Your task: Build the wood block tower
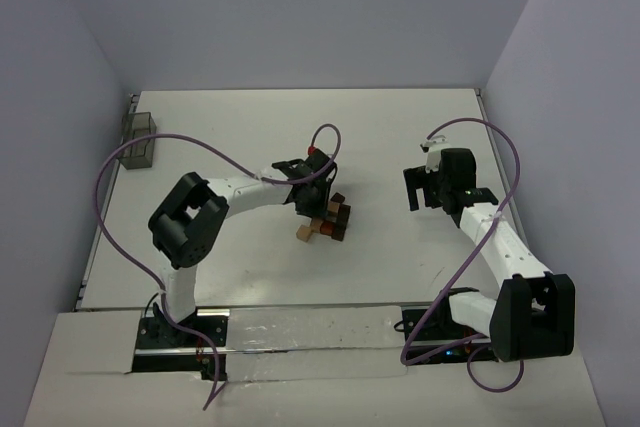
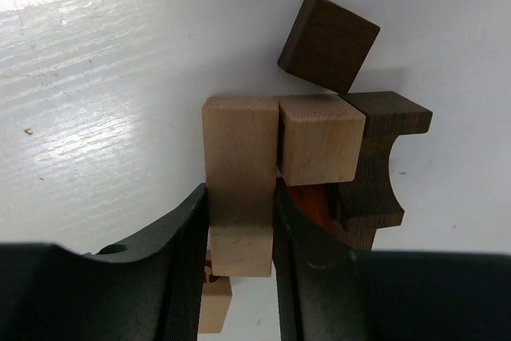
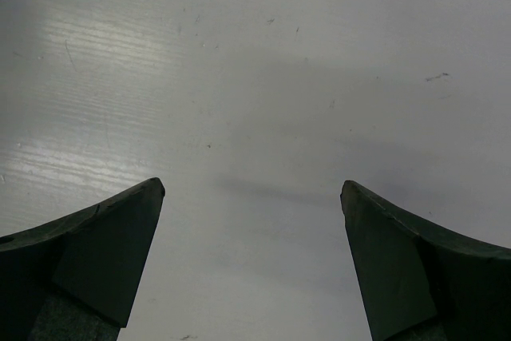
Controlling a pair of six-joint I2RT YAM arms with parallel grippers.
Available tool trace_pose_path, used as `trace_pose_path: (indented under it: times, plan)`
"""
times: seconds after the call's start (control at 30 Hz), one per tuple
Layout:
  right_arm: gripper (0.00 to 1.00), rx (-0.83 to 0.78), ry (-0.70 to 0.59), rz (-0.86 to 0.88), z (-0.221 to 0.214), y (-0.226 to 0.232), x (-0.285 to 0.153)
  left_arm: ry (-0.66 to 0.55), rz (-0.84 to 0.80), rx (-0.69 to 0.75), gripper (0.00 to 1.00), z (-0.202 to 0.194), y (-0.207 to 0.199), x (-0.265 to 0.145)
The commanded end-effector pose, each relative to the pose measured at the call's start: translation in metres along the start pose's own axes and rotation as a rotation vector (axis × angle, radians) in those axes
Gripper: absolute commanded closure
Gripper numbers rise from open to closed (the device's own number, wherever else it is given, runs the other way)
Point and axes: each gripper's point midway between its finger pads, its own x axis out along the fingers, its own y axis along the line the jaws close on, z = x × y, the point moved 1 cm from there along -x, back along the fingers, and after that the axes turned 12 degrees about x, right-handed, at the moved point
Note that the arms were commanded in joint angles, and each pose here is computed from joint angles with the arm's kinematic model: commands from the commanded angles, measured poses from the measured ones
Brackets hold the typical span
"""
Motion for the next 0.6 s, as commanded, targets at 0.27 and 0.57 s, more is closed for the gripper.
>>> trace_pose_path:
  times: [0.27,0.57]
  plan:
    - [0.0,0.0,-0.049,0.001,0.021,0.003,-0.004,-0.193,0.151,-0.168,1.0,0.049,0.047,-0.055]
    - [0.0,0.0,-0.051,0.003,0.022,0.003,-0.004,-0.16,0.198,-0.198,1.0,0.047,0.064,-0.042]
